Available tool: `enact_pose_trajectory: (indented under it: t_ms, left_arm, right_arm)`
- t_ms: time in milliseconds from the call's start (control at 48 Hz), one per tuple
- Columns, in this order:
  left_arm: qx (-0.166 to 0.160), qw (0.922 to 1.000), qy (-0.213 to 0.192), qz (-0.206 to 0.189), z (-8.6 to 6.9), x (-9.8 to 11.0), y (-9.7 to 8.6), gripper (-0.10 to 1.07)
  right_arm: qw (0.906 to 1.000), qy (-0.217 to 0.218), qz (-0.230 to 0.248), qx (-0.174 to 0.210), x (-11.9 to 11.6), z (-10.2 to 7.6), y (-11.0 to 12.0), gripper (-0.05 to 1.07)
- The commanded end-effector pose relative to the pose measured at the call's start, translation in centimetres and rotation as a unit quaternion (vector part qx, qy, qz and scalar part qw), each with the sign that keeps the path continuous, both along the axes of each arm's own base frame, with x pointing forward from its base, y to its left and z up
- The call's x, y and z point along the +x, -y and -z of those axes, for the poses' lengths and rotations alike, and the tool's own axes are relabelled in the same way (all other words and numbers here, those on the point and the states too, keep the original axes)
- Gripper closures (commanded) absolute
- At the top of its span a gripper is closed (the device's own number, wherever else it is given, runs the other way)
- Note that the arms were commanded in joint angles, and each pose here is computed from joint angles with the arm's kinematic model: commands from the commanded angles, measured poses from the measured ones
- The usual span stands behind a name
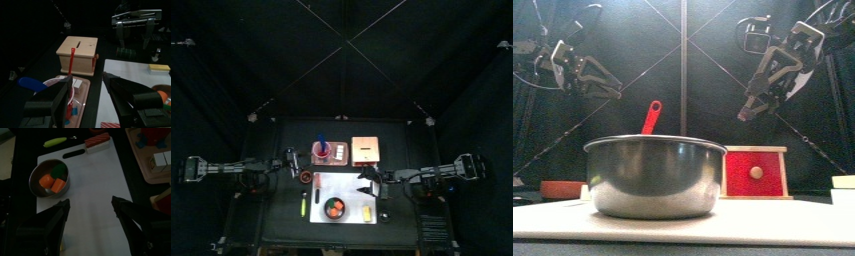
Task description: Put green sushi roll onto cutting board
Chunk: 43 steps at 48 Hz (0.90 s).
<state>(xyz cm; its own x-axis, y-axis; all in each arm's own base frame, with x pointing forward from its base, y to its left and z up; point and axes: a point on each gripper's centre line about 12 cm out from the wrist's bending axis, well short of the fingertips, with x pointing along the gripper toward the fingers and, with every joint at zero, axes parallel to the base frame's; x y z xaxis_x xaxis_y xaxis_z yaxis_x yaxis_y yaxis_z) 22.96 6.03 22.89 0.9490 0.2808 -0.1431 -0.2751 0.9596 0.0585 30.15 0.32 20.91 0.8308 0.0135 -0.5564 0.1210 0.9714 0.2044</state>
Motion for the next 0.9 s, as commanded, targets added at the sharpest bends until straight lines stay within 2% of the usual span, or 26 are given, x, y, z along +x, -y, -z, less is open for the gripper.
enact_pose_trajectory:
  t_ms: [0,146,271,417,542,646,729,875]
  left_arm:
    - [0.004,1.0000,0.006,-0.003,-0.4,0.3,-0.2,0.10]
    - [0.003,1.0000,0.001,-0.004,-0.1,0.2,-0.3,0.10]
    - [0.001,1.0000,0.002,-0.004,-0.1,0.1,-0.2,0.10]
    - [0.003,1.0000,0.000,-0.004,-0.1,0.1,-0.3,0.10]
    - [0.008,1.0000,-0.001,-0.005,-0.1,0.1,-0.4,0.10]
    - [0.011,0.9999,-0.002,-0.003,-0.1,0.1,-0.3,0.10]
    - [0.015,0.9999,-0.004,0.000,0.0,0.1,-0.3,0.10]
    - [0.019,0.9997,-0.015,0.002,0.7,-0.2,-0.3,0.10]
  right_arm:
    - [0.9997,0.024,0.001,0.001,0.3,-1.5,0.0,0.05]
    - [0.9995,0.027,0.009,0.015,0.4,-1.7,0.0,0.05]
    - [0.9940,0.012,0.061,0.090,0.6,-2.3,0.7,0.05]
    - [0.9856,-0.043,0.087,0.139,-0.1,-1.9,1.0,0.05]
    - [0.9658,-0.099,0.124,0.205,-1.1,-1.2,0.7,0.05]
    - [0.9443,-0.156,0.156,0.244,-2.4,-0.6,0.4,0.05]
    - [0.9225,-0.201,0.190,0.269,-3.6,-0.2,0.2,0.05]
    - [0.8850,-0.260,0.258,0.288,-5.6,0.1,0.1,0.05]
